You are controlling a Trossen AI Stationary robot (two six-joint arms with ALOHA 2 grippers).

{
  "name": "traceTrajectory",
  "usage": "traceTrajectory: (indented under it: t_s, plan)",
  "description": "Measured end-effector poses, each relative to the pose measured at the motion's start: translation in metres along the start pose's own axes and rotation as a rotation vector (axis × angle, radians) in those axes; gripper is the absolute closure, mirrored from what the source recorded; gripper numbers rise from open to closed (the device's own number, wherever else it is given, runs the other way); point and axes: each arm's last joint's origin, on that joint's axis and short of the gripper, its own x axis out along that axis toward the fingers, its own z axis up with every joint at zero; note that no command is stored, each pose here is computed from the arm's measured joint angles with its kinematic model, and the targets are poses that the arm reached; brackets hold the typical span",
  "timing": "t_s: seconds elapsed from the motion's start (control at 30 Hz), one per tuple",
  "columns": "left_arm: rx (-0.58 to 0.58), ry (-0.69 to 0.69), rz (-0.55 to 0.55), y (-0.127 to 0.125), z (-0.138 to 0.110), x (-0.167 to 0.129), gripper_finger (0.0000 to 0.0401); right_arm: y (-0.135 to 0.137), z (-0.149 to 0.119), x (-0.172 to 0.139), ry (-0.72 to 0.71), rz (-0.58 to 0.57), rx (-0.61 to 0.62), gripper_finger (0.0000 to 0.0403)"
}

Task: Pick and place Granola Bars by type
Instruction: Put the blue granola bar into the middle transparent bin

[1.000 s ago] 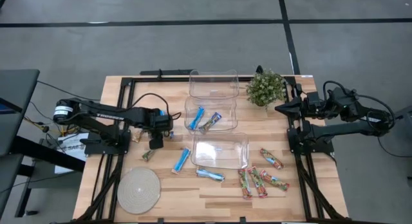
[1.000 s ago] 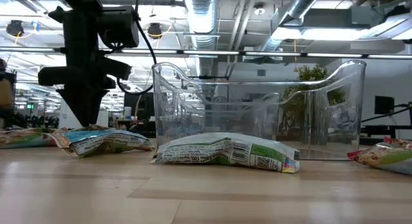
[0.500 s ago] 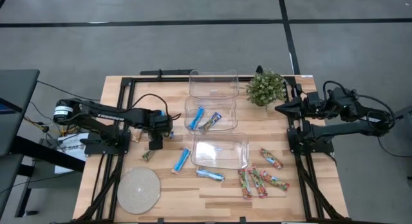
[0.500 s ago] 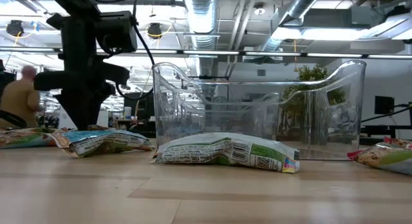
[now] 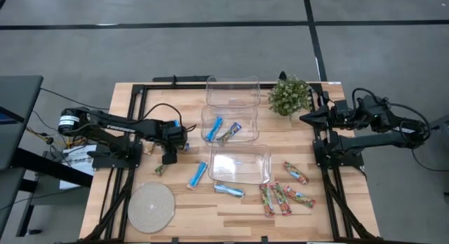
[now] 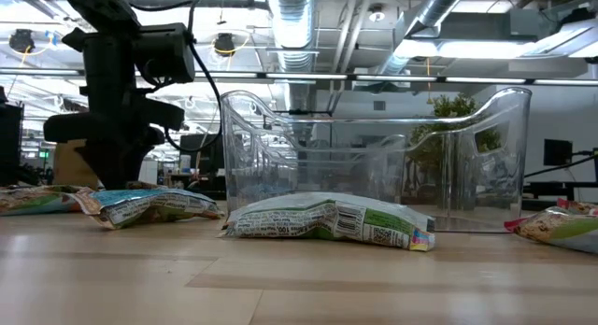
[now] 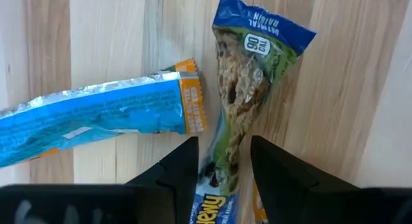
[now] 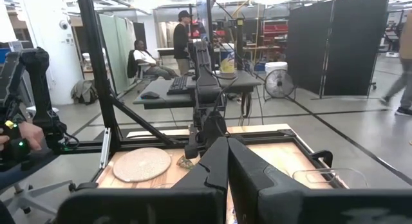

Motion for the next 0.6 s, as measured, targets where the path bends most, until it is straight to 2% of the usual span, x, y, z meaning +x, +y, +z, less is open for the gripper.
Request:
traceTrajectory:
  t_s: [0.4, 0.6]
  plan:
    - [-0.069, -0.003, -0.037, -0.0011, 0.0004, 0.0000, 0.0365, 0.0000, 0.0000, 0.0000, 0.000, -0.001, 0.000, 0.0403]
    - [-0.138, -0.029, -0.060, -0.0016, 0.0033, -0.0003, 0.0386, 0.0000, 0.0000, 0.0000, 0.000, 0.000, 0.000, 0.0403]
